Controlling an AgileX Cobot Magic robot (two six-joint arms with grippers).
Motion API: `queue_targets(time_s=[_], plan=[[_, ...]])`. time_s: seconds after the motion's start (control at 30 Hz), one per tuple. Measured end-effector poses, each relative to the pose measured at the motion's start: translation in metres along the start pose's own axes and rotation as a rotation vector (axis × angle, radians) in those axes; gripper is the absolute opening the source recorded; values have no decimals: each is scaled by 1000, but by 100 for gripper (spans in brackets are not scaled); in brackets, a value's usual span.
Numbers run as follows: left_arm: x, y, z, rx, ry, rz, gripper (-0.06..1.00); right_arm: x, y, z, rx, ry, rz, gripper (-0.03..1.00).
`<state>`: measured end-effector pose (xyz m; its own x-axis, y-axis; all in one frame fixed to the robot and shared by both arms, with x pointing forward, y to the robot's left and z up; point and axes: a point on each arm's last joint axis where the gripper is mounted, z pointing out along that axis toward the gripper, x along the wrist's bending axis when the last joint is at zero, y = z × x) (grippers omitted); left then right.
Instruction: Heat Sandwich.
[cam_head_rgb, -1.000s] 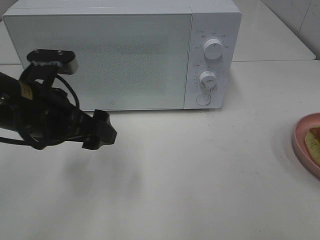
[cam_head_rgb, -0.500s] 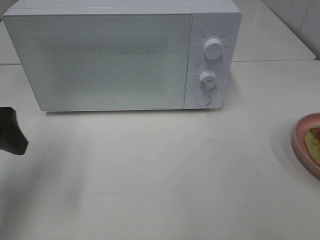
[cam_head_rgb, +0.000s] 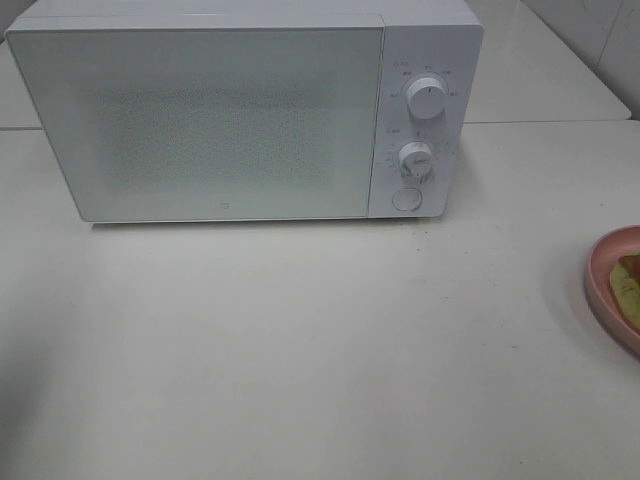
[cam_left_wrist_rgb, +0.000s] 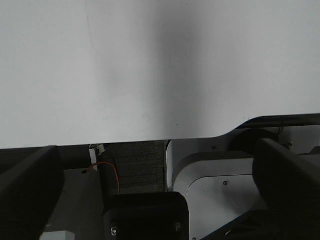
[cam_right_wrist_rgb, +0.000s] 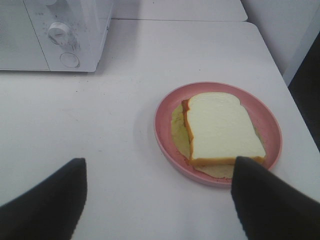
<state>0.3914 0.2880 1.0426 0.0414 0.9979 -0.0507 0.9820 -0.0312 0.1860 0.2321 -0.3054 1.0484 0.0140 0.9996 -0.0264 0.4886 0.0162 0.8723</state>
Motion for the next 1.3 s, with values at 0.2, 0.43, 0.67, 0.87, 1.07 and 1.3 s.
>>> queue_targets(time_s=[0.2,0.43,0.67,0.87,1.07,1.3], plan=[[0,-26,-16,-85,0,6,97,0,0,0,0,0,0,77],[1,-64,-21,-207,-3,12,97,0,0,0,0,0,0,77],[2,-97,-29,-424,-8,20,97,0,0,0,0,0,0,77],[2,-110,-33,-602,-12,24,97,0,0,0,0,0,0,77],[2,-130,-38,-737,-16,30,97,0,0,0,0,0,0,77],[3,-155,-43,-898,-20,37,97,0,0,0,0,0,0,77]])
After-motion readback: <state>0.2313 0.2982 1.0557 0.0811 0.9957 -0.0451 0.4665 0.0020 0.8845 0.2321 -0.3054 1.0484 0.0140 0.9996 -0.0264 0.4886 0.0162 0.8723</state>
